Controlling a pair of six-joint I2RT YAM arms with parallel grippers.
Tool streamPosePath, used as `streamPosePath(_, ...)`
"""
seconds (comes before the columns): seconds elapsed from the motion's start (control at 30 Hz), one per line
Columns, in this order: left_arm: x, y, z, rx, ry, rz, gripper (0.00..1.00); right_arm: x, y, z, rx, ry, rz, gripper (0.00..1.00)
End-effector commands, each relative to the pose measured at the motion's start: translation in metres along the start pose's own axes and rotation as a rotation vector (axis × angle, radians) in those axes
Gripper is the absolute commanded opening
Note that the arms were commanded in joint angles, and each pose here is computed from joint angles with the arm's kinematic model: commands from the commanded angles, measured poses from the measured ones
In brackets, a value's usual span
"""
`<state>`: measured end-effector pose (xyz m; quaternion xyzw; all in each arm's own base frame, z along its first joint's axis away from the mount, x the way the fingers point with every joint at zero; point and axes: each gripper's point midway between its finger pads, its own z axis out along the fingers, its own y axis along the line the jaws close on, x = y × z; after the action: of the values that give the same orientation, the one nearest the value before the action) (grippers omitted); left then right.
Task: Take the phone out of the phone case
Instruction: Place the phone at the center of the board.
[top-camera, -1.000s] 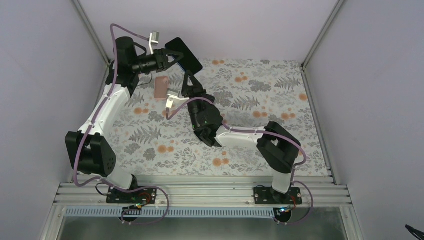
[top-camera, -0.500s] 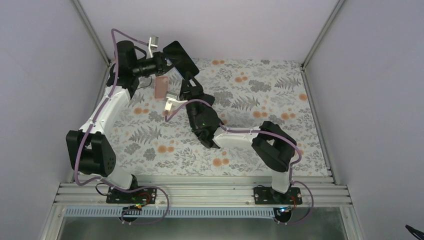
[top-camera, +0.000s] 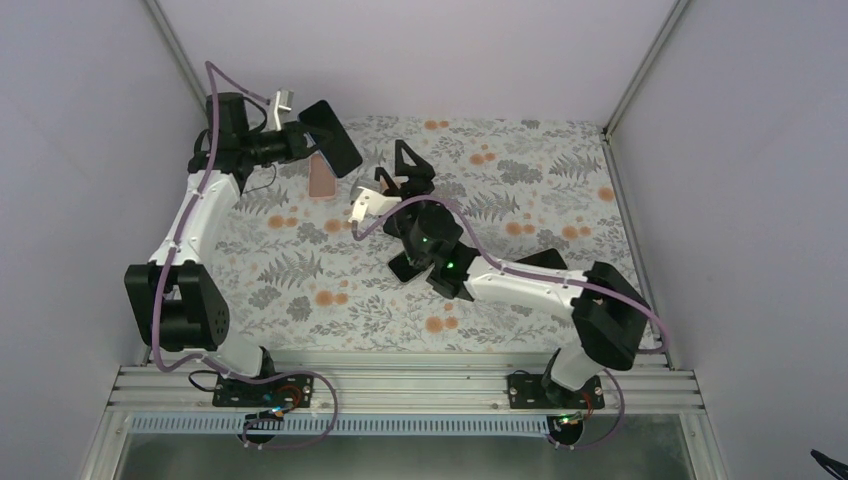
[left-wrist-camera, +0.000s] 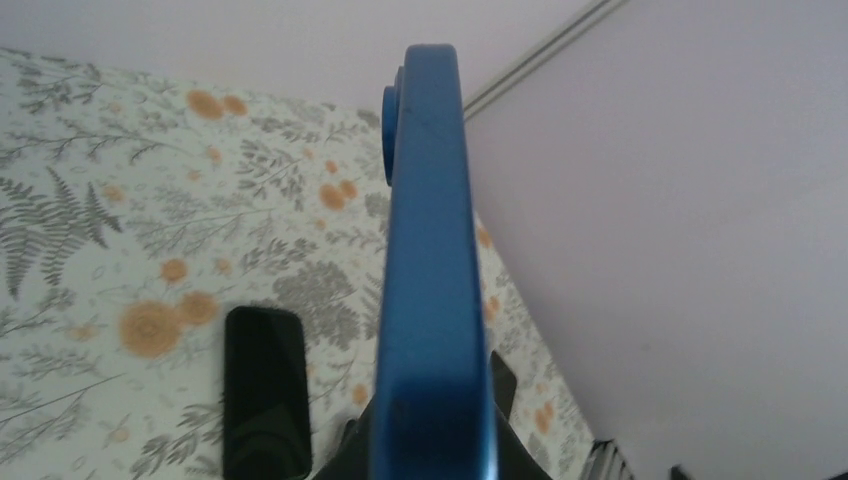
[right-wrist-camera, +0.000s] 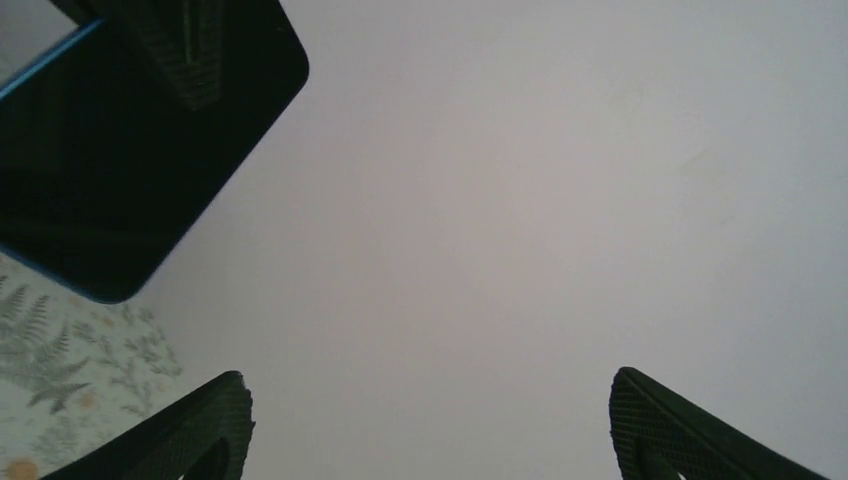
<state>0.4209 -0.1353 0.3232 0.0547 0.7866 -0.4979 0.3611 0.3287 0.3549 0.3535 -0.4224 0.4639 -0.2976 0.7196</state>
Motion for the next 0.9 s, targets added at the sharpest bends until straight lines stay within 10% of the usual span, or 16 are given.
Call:
streamPosePath(0.0, 0.020, 0.001, -0.010, -0.010, 0.063, 0.150, 0.02, 0.015, 0.024, -0.006, -0.149, 0.036, 0.072, 0.86)
streamPosePath(0.87, 0.180, 0.151, -0.035, -0.105, 0.493, 0.108, 0.03, 0.045, 0.051, -0.013, -0.470, 0.130, 0.220, 0.99)
